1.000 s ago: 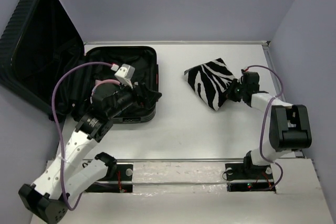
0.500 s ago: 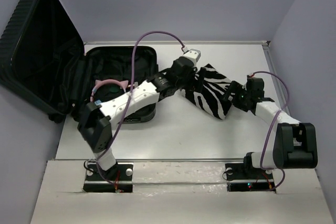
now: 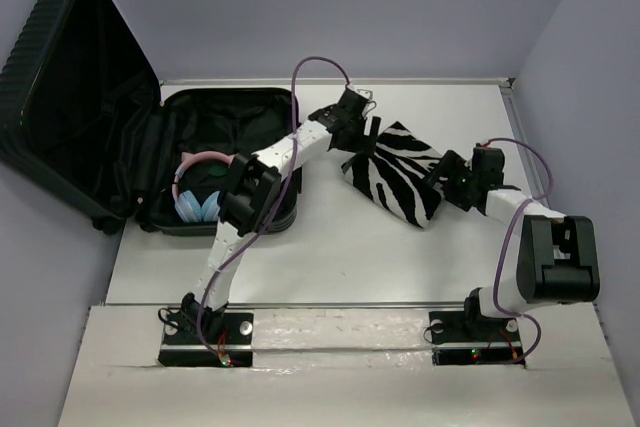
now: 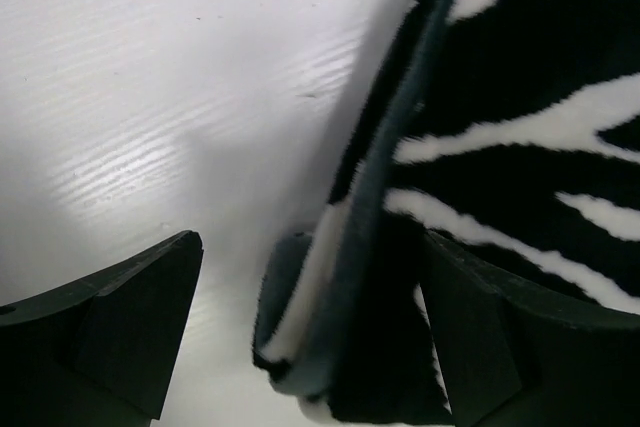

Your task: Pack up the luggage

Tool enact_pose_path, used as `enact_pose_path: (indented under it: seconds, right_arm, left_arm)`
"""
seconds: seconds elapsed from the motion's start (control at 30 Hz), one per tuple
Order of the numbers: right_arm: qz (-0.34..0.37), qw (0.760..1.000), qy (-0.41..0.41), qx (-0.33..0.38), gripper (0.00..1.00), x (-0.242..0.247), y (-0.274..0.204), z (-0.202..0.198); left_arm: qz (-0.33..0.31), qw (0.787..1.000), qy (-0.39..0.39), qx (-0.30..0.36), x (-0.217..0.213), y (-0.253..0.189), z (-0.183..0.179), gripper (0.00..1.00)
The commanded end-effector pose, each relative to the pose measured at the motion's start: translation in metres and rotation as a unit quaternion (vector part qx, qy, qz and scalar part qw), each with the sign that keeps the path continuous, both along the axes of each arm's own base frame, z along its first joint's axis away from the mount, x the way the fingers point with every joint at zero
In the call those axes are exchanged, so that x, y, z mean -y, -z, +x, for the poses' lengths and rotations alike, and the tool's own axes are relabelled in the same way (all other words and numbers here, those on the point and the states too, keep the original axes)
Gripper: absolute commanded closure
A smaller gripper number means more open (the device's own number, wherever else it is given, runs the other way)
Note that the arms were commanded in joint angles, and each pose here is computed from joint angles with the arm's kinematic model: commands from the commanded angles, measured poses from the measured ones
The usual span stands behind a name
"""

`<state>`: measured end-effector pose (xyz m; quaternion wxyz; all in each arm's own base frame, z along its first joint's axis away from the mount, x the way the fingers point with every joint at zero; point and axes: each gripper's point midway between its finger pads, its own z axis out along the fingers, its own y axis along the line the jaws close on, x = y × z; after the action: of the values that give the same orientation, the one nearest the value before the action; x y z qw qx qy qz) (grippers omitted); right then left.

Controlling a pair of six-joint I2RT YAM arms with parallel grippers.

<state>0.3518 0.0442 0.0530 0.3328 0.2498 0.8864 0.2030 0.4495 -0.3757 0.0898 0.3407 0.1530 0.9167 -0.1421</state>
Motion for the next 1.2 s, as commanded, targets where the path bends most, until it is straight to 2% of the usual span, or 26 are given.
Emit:
enact_pose_path:
  seconds: [0.0, 0.1, 0.2, 0.47, 0.53, 0.6, 0.67, 0.7, 0.73, 0.87, 0.9, 1.0, 1.03, 1.1, 1.13, 1.17]
  right_arm:
    - [0.015, 0.999, -0.007, 0.040, 0.00, -0.004, -0.011, 0.016]
    - [0.024, 0.999, -0.015, 0.040, 0.00, -0.008, -0.011, 0.016]
    - [0.027, 0.999, -0.013, 0.038, 0.00, -0.008, -0.009, 0.015]
    - [0.033, 0.999, -0.012, 0.036, 0.02, -0.010, -0.007, 0.013]
    - [0.034, 0.999, -0.008, 0.035, 0.09, -0.009, -0.005, 0.016]
    - [0.037, 0.999, -0.008, 0.036, 0.12, -0.010, -0.005, 0.020]
    - [0.049, 0.998, -0.001, 0.033, 0.24, -0.009, -0.001, 0.024]
    - [0.054, 0.998, -0.002, 0.032, 0.25, -0.010, 0.000, 0.026]
    - [0.058, 0.998, -0.004, 0.030, 0.25, -0.012, 0.001, 0.026]
    - [0.085, 0.996, -0.016, 0.034, 0.24, -0.021, 0.002, 0.032]
    - [0.090, 0.995, -0.017, 0.032, 0.29, -0.022, 0.004, 0.033]
    - [0.102, 0.994, -0.025, 0.041, 0.52, -0.026, 0.001, 0.037]
    - [0.108, 0.993, -0.026, 0.040, 0.69, -0.028, 0.002, 0.036]
    - [0.126, 0.989, -0.039, 0.062, 0.84, -0.034, -0.009, 0.041]
    - [0.133, 0.988, -0.046, 0.071, 0.88, -0.037, -0.013, 0.040]
    - [0.142, 0.984, -0.058, 0.091, 0.92, -0.041, -0.023, 0.042]
  left_arm:
    - [-0.073, 0.995, 0.062, -0.035, 0.016, -0.017, 0.004, 0.01]
    - [-0.091, 0.991, 0.078, -0.065, 0.023, 0.001, 0.007, 0.01]
    - [-0.081, 0.990, 0.074, -0.092, 0.026, 0.032, 0.012, 0.01]
    - [-0.148, 0.970, 0.106, -0.159, 0.050, 0.066, -0.012, 0.01]
    - [-0.157, 0.967, 0.109, -0.169, 0.051, 0.072, -0.017, 0.03]
    - [-0.170, 0.962, 0.117, -0.179, 0.052, 0.075, -0.025, 0.04]
    - [-0.181, 0.955, 0.115, -0.205, 0.049, 0.090, -0.041, 0.10]
    - [-0.186, 0.955, 0.120, -0.197, 0.051, 0.085, -0.040, 0.10]
    - [-0.183, 0.954, 0.117, -0.208, 0.047, 0.094, -0.046, 0.17]
    - [-0.194, 0.949, 0.121, -0.216, 0.048, 0.100, -0.054, 0.33]
    - [-0.197, 0.948, 0.118, -0.218, 0.047, 0.100, -0.056, 0.41]
    - [-0.203, 0.949, 0.119, -0.211, 0.049, 0.097, -0.054, 0.54]
    - [-0.205, 0.949, 0.120, -0.208, 0.050, 0.094, -0.053, 0.68]
    - [-0.205, 0.952, 0.115, -0.197, 0.050, 0.089, -0.049, 0.80]
    - [-0.208, 0.954, 0.114, -0.185, 0.049, 0.076, -0.045, 0.94]
    - [-0.206, 0.957, 0.110, -0.172, 0.049, 0.068, -0.041, 0.94]
